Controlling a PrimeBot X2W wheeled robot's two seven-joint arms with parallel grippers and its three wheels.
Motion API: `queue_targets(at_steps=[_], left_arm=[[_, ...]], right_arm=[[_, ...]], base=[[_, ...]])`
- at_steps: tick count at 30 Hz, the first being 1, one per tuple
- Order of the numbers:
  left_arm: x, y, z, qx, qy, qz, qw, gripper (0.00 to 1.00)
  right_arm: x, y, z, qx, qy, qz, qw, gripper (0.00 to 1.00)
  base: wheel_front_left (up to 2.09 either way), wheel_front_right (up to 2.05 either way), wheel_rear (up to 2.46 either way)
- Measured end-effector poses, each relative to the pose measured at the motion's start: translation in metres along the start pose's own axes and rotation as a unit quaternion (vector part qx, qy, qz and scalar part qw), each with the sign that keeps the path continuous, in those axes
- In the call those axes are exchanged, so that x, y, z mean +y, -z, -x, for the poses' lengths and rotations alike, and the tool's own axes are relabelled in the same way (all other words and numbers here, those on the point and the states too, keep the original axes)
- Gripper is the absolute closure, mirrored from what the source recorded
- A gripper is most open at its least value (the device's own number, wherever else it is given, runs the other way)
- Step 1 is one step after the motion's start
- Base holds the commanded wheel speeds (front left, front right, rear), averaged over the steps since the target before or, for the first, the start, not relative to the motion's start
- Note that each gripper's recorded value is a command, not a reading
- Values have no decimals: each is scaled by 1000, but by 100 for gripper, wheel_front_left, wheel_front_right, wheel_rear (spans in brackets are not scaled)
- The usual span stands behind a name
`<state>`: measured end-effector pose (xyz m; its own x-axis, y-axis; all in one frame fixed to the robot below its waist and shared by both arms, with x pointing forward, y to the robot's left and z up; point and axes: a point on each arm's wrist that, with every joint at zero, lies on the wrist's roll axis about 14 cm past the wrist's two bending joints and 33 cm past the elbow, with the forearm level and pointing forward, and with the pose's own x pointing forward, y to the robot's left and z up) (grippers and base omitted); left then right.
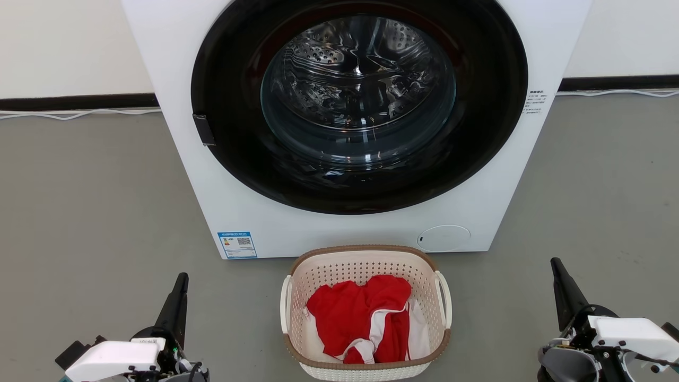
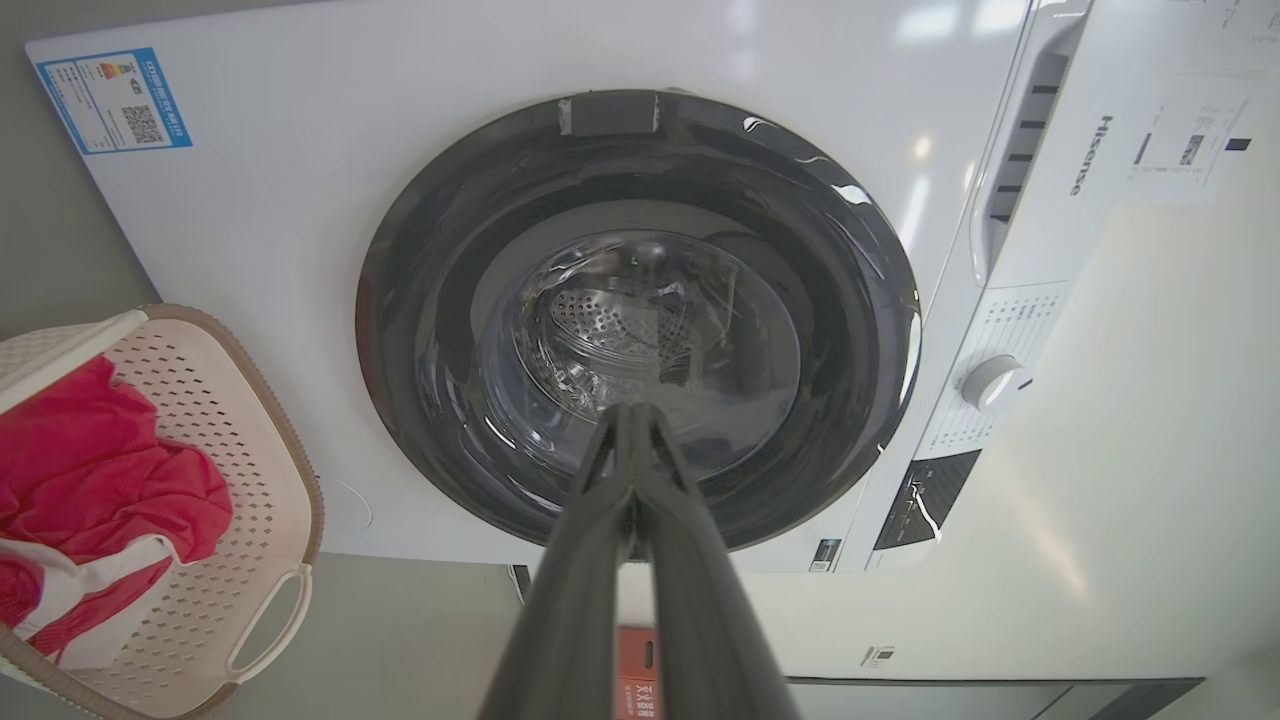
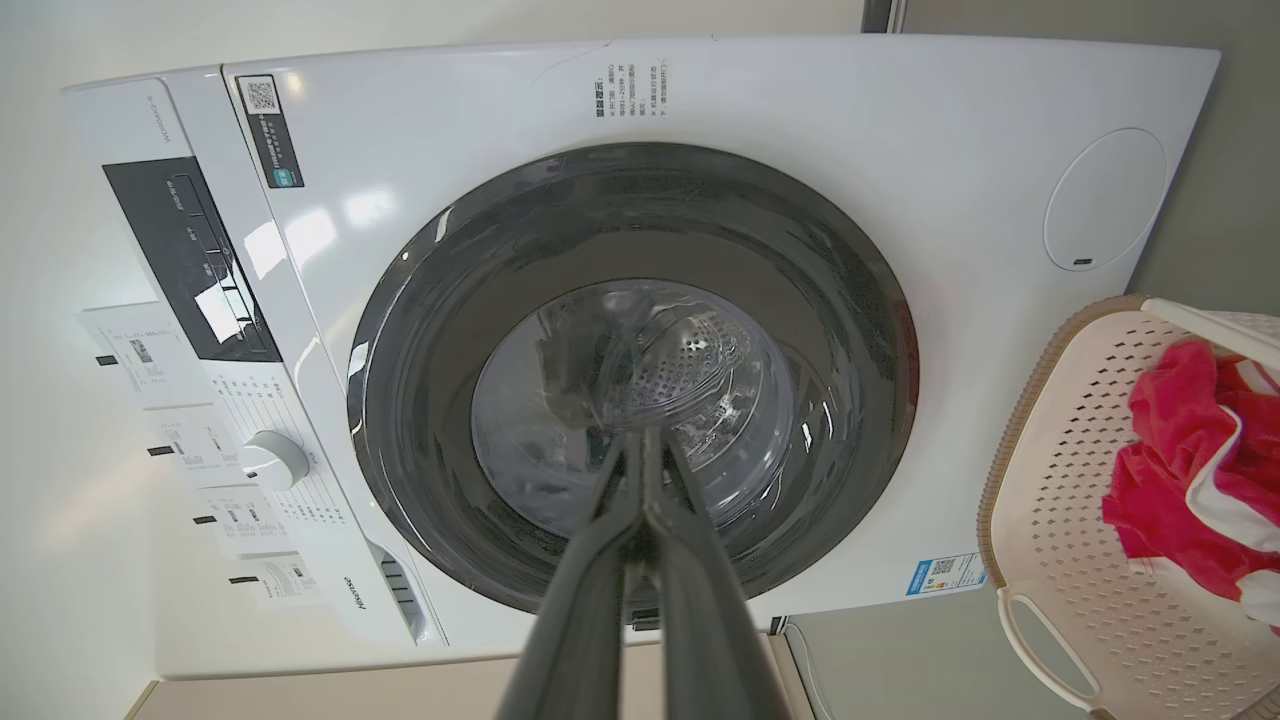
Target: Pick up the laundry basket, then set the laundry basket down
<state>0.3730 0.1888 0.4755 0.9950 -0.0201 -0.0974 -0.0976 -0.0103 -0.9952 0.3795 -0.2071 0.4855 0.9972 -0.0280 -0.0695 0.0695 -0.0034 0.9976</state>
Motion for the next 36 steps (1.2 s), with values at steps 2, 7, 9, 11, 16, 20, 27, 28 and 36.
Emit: queue_targets(at_steps=[2,7,9,11,16,20,27,28,36], left_arm=[[0,0,0,0,0,0,1000,100],[0,0,0,0,0,0,1000,100],[0,0,0,0,0,0,1000,100],[0,0,0,0,0,0,1000,100],[0,0,0,0,0,0,1000,100],[0,0,0,0,0,0,1000,100],[0,0,0,0,0,0,1000,100],[0,0,0,0,0,0,1000,100],[0,0,0,0,0,1,1000,100]], right_arm=[[0,0,0,0,0,0,1000,100],[0,0,0,0,0,0,1000,100],[0,0,0,0,0,0,1000,100],[0,0,0,0,0,0,1000,100],[0,0,0,0,0,0,1000,100],[0,0,0,0,0,0,1000,100],[0,0,0,0,0,0,1000,100],[0,0,0,0,0,0,1000,100],[0,0,0,0,0,0,1000,100]], base=[[0,0,0],[0,0,0],[0,0,0],[0,0,0],[0,0,0],[0,0,0],[0,0,0],[0,0,0],[0,0,0]])
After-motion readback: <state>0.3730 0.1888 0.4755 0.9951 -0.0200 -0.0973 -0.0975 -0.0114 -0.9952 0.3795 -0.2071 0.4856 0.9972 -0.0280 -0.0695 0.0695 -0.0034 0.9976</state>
